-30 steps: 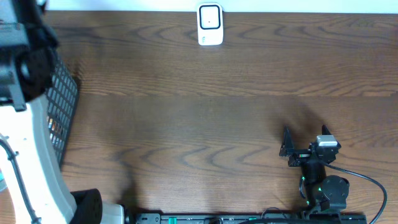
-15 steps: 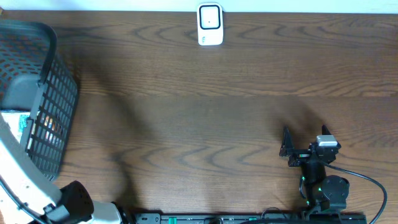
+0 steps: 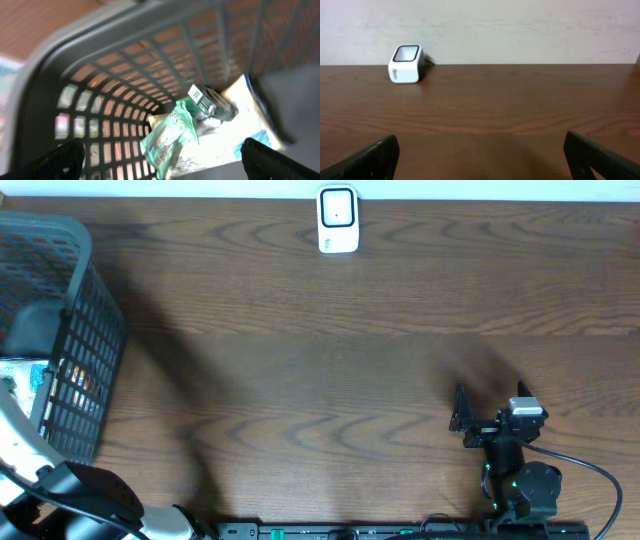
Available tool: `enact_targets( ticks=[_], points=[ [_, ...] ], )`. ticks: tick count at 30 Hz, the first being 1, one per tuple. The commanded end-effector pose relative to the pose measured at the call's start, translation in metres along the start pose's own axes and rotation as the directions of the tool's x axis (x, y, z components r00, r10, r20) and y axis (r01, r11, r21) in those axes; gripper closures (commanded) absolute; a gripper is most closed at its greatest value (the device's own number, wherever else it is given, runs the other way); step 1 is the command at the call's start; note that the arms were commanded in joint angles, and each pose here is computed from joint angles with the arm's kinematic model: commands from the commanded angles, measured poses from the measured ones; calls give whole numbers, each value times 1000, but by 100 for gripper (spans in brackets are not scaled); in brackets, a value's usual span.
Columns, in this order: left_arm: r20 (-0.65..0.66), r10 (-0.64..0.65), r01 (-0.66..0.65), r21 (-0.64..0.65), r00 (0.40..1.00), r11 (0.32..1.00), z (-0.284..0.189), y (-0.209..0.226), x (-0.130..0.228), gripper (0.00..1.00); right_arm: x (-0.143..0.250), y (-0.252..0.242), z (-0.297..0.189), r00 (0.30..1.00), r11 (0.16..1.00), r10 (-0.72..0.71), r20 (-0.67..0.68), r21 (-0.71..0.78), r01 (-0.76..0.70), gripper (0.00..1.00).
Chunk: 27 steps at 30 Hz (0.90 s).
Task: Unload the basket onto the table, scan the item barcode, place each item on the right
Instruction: 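Grasp the green wet-wipe pack inside the basket with the left gripper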
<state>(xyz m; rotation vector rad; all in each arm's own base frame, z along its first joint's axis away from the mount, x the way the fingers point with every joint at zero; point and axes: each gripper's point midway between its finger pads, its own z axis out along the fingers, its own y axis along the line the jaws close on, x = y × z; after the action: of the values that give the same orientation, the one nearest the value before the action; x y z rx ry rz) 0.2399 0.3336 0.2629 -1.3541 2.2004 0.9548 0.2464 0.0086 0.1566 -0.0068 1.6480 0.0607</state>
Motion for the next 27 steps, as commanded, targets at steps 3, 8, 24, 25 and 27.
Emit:
enact_targets(
  ticks=[3,8,24,25,27],
  points=[
    [9,233,-233,43,972,971,16,-15,6,2,1,-2,0,1000,1000,7,-4,7,-7,1],
    [1,372,-372,34,928,928,33,-17,14,2,1,-2,0,1000,1000,7,-4,7,-7,1],
    [-209,436,-408,166,875,898,103,-33,79,12,1,-2,0,1000,1000,7,-4,7,-7,1],
    [-218,439,-410,168,872,897,106,-34,81,12,1,-2,0,1000,1000,7,-4,7,-7,1],
    [-239,434,-403,170,868,899,112,-36,87,13,1,-2,0,1000,1000,7,-4,7,-7,1]
  ],
)
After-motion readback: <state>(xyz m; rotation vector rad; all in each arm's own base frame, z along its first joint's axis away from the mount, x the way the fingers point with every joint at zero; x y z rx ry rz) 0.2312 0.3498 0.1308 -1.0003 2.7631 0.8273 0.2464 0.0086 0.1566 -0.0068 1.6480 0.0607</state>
